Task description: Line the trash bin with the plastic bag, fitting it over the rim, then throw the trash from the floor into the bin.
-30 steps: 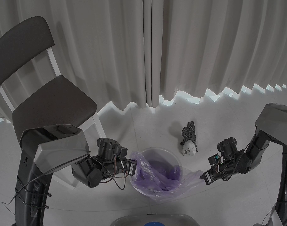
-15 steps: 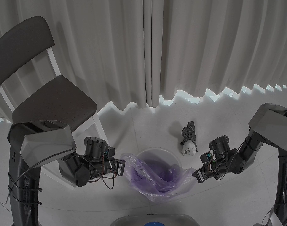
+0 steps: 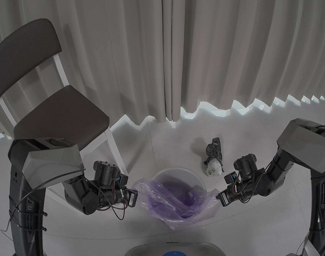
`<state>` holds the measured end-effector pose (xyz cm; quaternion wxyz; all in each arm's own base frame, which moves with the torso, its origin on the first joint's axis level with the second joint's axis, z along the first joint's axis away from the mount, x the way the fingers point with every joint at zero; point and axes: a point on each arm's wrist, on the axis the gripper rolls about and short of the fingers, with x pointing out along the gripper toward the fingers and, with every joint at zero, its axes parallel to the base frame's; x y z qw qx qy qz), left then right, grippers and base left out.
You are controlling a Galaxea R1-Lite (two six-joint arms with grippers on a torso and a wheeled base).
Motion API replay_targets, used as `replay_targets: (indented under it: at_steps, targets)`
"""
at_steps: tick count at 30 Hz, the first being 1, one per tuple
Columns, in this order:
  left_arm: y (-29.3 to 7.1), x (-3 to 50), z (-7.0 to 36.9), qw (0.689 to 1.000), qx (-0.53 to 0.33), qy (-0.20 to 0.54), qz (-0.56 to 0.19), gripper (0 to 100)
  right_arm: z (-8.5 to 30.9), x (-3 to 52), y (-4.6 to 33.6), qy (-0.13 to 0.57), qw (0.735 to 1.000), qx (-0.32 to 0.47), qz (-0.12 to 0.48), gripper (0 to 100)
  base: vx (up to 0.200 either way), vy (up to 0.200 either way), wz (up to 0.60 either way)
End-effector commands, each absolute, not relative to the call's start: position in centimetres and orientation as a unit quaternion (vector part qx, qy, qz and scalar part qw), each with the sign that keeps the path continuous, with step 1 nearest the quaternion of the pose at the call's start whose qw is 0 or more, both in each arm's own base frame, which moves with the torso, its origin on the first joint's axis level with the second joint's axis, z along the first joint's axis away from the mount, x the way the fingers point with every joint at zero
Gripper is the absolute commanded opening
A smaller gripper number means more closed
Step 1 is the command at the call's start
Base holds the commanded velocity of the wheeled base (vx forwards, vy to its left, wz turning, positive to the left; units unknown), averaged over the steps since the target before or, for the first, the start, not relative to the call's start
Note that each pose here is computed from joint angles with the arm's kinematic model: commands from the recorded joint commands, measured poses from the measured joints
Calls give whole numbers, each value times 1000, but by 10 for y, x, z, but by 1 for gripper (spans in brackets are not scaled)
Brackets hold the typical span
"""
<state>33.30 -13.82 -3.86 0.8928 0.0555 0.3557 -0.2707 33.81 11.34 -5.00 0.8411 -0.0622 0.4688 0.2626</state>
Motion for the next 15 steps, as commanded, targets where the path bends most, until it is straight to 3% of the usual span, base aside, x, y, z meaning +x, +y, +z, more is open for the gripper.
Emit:
replay_targets:
  at_steps: [1, 15]
  targets:
    - [-138, 334, -37, 895, 55, 352, -269, 0, -52, 338, 114, 469, 840, -64, 264, 100, 0, 0, 0]
    - [-135, 325, -33, 900, 54, 338, -270, 0, -21, 308, 100, 466, 844, -62, 259, 100, 0, 0, 0]
